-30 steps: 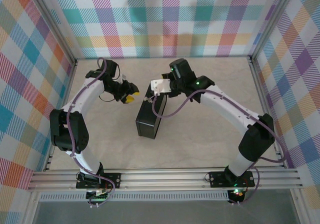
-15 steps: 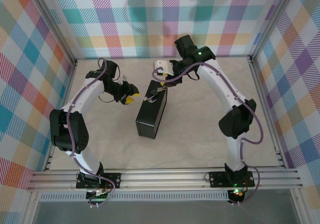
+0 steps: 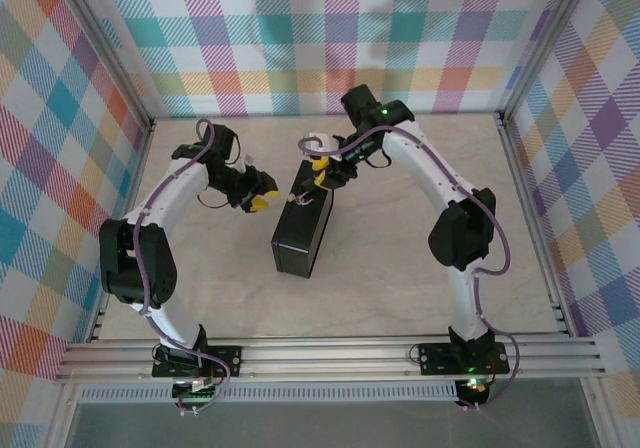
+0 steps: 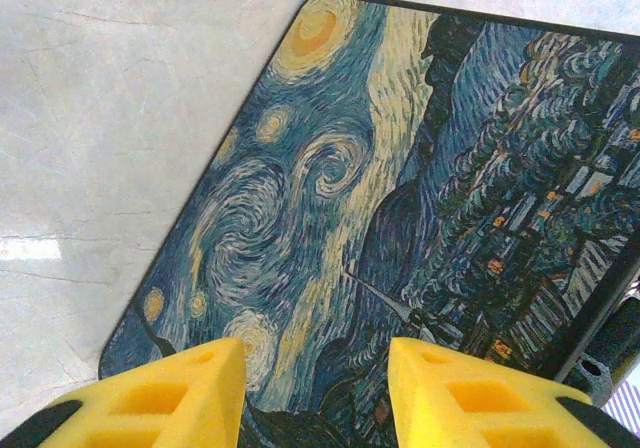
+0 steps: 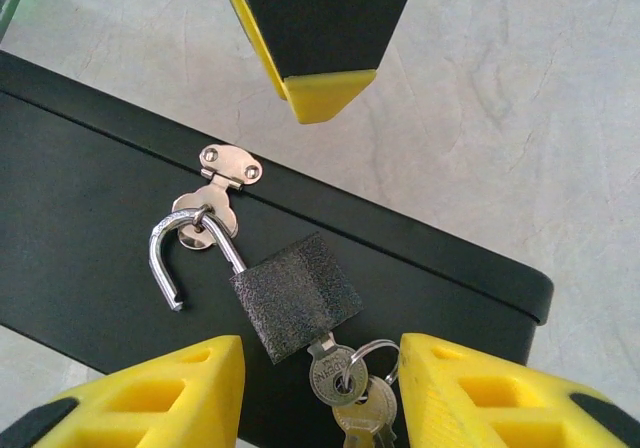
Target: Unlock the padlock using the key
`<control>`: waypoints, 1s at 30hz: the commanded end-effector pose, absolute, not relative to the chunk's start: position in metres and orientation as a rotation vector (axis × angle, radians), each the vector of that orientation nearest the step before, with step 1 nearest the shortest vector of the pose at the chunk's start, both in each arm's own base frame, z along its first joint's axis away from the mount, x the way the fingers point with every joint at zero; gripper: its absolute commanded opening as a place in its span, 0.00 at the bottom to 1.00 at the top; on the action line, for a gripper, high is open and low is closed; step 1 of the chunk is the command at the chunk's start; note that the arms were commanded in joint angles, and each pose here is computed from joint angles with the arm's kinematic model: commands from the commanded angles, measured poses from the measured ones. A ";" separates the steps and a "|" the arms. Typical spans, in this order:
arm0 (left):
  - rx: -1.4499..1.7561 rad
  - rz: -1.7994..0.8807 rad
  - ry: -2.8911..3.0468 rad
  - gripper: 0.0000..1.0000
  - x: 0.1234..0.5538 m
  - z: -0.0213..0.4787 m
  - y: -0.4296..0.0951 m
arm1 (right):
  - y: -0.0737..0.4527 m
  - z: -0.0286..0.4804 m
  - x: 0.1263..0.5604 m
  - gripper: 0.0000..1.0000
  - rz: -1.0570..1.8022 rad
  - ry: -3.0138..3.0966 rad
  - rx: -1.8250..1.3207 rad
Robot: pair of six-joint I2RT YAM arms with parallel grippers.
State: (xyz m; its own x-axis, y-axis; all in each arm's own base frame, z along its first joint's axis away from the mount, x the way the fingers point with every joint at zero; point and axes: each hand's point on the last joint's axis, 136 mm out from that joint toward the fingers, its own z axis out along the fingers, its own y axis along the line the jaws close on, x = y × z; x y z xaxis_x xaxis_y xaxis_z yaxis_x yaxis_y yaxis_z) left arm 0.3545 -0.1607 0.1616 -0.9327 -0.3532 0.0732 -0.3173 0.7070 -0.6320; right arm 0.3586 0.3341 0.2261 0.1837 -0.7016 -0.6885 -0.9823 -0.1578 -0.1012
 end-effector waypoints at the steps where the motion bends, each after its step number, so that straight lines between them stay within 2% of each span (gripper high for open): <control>1: -0.517 -1.066 2.839 0.42 0.350 0.171 -0.165 | 0.342 0.237 0.349 0.45 0.741 1.507 -1.914; 15: -0.521 -1.063 2.846 0.42 0.348 0.167 -0.164 | 0.358 0.225 0.349 0.47 0.721 1.451 -1.943; 30: -0.514 -1.079 2.836 0.42 0.349 0.171 -0.165 | 0.352 0.200 0.340 0.46 0.744 1.518 -2.004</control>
State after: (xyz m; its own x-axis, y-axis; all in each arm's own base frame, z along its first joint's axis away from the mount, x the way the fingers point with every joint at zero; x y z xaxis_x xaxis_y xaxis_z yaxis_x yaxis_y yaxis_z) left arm 0.3539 -0.1610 0.1610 -0.9329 -0.3522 0.0752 -0.3179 0.7071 -0.6317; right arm 0.3509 0.3520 0.2095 0.2301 -0.6869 -0.6894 -0.9713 -0.2055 -0.1194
